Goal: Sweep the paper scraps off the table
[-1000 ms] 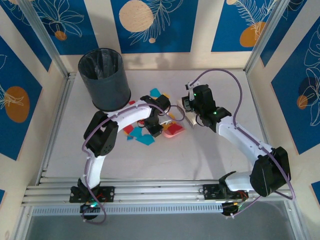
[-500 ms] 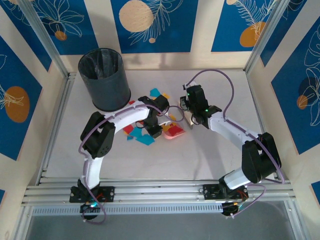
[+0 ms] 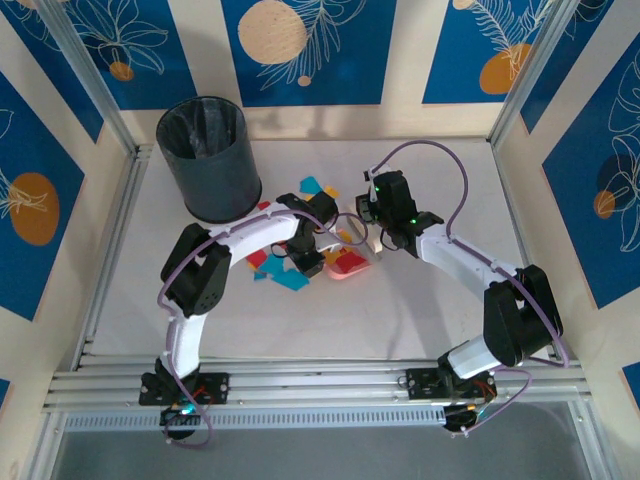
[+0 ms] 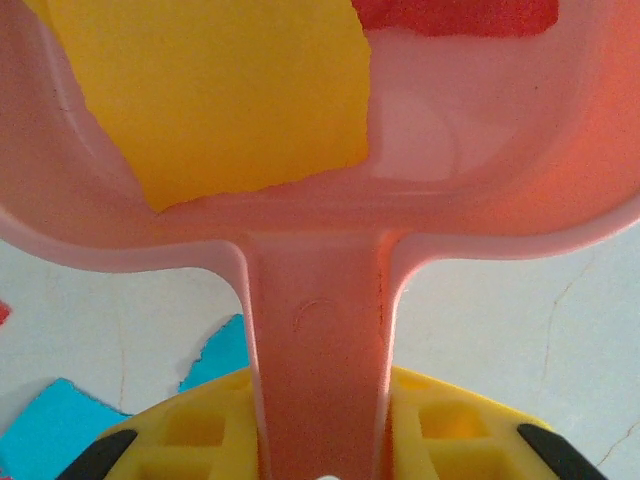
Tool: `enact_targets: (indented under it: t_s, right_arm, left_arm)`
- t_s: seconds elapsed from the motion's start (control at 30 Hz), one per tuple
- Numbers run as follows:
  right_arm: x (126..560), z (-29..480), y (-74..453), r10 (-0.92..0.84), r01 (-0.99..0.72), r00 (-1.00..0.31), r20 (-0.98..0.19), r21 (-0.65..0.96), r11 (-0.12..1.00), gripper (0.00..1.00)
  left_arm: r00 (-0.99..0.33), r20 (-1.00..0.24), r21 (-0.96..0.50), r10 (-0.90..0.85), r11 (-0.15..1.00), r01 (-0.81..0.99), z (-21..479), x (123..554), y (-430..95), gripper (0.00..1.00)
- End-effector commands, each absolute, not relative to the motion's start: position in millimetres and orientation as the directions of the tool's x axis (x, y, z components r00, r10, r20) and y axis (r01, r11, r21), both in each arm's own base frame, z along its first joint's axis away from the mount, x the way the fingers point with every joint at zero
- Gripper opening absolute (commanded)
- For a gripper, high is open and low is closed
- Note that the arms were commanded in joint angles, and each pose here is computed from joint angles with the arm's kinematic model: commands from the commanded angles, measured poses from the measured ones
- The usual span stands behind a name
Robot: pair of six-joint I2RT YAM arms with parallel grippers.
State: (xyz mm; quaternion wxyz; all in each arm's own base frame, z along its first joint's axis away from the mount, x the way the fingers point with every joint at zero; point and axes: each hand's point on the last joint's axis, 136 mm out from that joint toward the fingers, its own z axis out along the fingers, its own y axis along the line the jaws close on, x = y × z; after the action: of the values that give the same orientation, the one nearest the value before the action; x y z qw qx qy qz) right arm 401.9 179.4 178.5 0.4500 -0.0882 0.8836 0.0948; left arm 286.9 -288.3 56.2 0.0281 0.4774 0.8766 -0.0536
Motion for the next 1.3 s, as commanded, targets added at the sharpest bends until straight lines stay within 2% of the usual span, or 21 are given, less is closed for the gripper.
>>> enact_targets:
  t_s: [0.0,0.47,0.97,1.27]
  right_arm:
    - [389.0,177.1,188.6,-0.052,-0.266,-0.621,-0.782,0.148,0.953,0.0]
    - [381.1,201.9,188.7,-0.012,-0.27,-0.608,-0.794,0.193,0.943,0.0]
    - [384.3,229.6,141.8,0.065,-0.079,-0.49,-0.869,0.119,0.99,0.0]
    - [377.7,225.0,107.7,0.096,0.035,-0.493,-0.864,0.091,0.995,0.0]
  left_arm:
    - [-0.539,-0.082,-0.065,0.838,0.535,0.842,52.9,286.5,-282.3,0.0]
    - [-0.545,-0.089,-0.056,0.834,0.542,0.839,53.4,289.4,-283.2,0.0]
    - [-0.558,-0.149,-0.019,0.816,0.562,0.827,58.4,291.7,-278.6,0.0]
    - [-0.583,-0.341,-0.055,0.738,0.603,0.796,96.8,298.3,-286.8,0.0]
